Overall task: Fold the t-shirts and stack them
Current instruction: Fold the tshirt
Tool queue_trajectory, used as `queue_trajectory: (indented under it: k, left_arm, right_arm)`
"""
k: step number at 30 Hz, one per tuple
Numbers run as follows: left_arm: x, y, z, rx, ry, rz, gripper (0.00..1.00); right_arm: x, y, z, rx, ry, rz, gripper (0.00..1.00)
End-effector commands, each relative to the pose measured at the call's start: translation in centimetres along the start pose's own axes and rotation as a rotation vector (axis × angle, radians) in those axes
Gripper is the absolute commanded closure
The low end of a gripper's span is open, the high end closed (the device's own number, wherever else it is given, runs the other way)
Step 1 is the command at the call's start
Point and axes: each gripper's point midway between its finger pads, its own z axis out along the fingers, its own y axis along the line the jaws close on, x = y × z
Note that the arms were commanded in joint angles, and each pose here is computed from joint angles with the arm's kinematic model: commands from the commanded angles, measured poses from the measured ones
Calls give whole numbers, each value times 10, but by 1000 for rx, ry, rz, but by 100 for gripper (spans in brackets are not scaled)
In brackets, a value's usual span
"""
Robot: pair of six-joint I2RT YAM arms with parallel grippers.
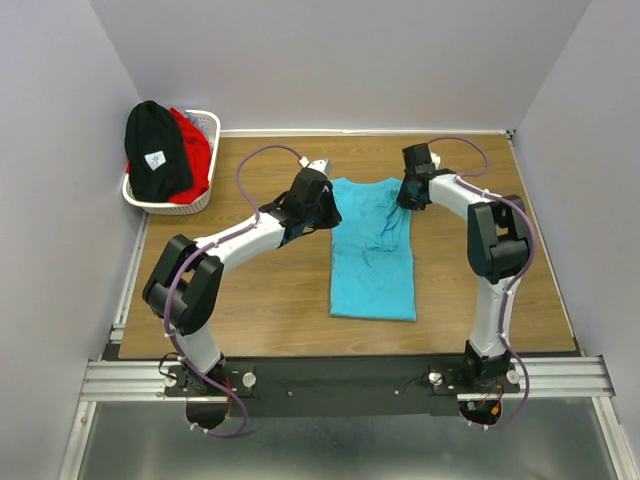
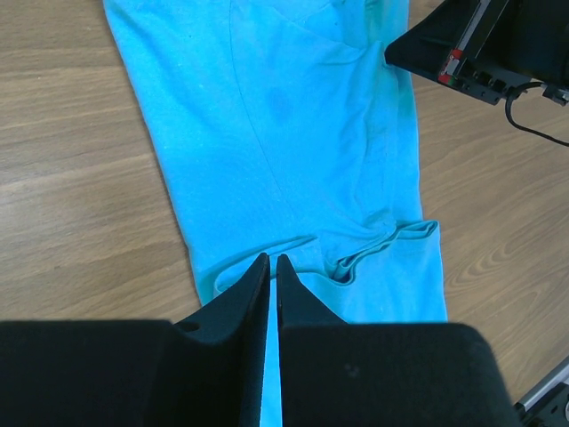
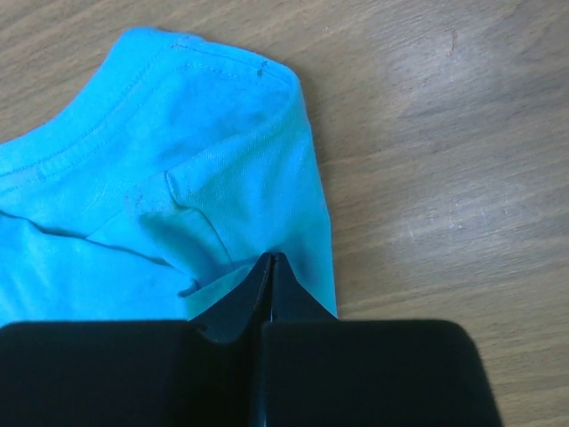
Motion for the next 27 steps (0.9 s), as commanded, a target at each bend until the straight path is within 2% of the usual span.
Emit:
queue_trajectory:
  k: [1,11,27]
  left_arm:
    - [-1,1,-3,12,-3,14,86]
    - [2,3,0,12,5,14,86]
    - [4,4,5,10,14,11,86]
  right_arm:
    - [-12,1,-19,-18,-42,20,95]
    - [-13,-16,-53,7,-91,46,96]
    - [12,-35,-65,40,-71,52,97]
